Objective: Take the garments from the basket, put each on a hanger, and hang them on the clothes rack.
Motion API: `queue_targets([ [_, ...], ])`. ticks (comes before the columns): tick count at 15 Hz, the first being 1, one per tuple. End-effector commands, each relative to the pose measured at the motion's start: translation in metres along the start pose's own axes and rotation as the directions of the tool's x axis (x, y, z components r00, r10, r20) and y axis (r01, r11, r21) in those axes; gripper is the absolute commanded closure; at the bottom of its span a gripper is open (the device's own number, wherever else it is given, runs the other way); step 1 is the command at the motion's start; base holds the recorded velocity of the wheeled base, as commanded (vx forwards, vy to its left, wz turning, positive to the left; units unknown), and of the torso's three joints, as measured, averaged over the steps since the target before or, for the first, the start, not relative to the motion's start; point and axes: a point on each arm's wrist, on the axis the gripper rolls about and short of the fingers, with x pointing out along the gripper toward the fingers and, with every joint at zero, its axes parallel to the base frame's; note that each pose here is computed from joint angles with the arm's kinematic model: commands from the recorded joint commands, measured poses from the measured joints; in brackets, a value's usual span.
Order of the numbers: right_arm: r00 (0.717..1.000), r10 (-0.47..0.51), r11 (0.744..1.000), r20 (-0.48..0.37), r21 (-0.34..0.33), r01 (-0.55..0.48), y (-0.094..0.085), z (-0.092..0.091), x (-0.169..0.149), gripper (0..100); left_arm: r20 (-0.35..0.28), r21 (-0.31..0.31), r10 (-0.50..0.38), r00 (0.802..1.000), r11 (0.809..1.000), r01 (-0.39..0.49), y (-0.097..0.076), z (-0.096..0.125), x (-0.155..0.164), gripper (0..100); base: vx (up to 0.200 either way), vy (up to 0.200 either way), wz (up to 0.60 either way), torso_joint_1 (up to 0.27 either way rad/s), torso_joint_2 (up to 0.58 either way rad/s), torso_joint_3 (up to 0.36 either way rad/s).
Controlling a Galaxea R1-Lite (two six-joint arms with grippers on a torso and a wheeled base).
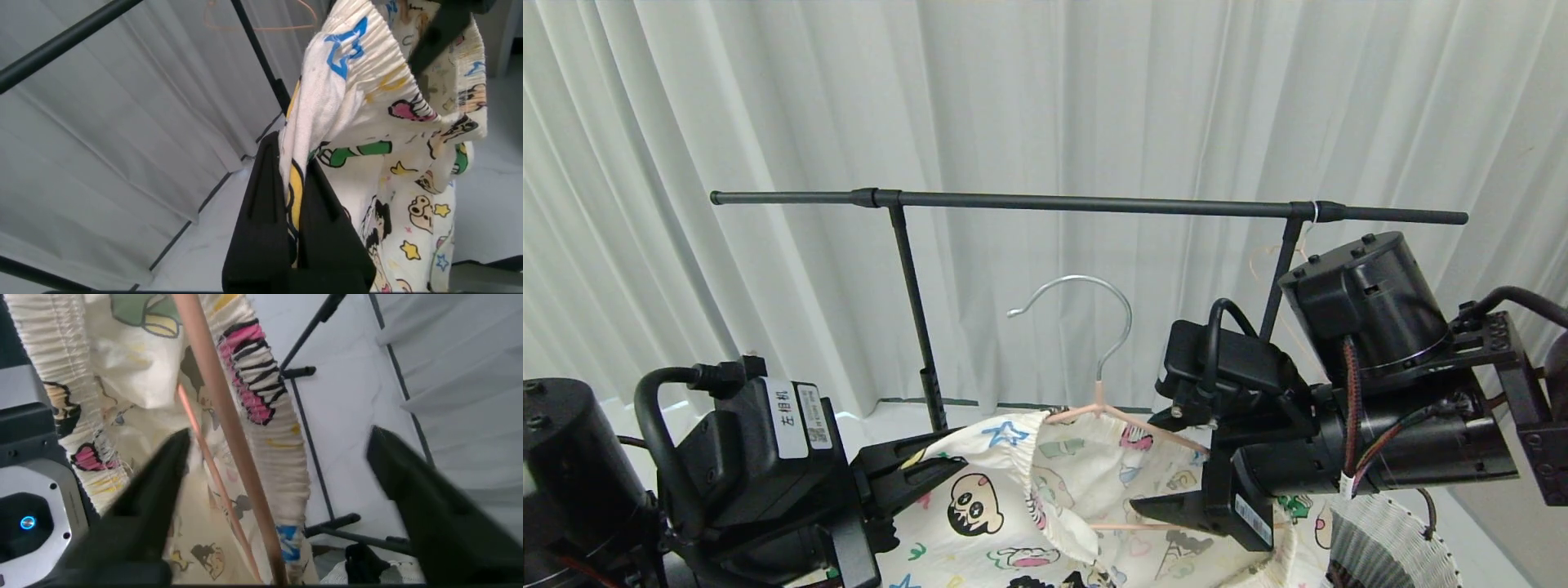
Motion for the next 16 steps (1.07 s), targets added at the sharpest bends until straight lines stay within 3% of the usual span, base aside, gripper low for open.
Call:
queue_targets([
  [1,1.000,-0.003,1.000,0.002,-0.002,0.003,0.000,0.000,-0.001,100,-0.001,-0.001,0.000,1.000,1.000,0.000,0.000,0.000,0.000,100,0.000,0.000,0.00,0.000,0.00,0.000],
  [4,1.000,-0.012,0.999,0.013,-0.045,0.013,-0.001,0.001,-0.004,100,-0.001,-0.001,0.000,1.000,1.000,0.000,0.000,0.000,0.000,100,0.000,0.000,0.00,0.000,0.00,0.000],
  [8,0.999,-0.038,0.975,0.029,-0.216,0.043,-0.009,0.000,-0.010,100,-0.018,0.000,-0.008,1.000,1.000,0.008,-0.003,-0.005,-0.001,100,0.000,0.000,0.00,0.000,0.00,0.000],
  [9,0.998,-0.043,0.969,0.041,-0.241,0.052,-0.011,0.001,-0.015,100,-0.032,-0.005,-0.013,0.999,1.000,0.013,-0.005,-0.009,-0.003,0,0.000,0.000,0.00,0.000,0.00,0.000],
  [13,0.990,-0.100,0.923,0.099,-0.362,0.129,-0.027,-0.002,-0.031,100,-0.079,-0.025,0.037,0.996,0.999,-0.039,-0.004,-0.016,-0.006,0,0.000,0.000,0.00,0.000,0.00,0.000],
  [16,0.972,-0.179,0.910,0.152,-0.351,0.223,-0.041,-0.004,-0.040,100,-0.121,-0.038,0.071,0.990,0.996,-0.076,-0.007,-0.028,-0.021,0,0.000,0.000,0.00,0.000,0.00,0.000],
])
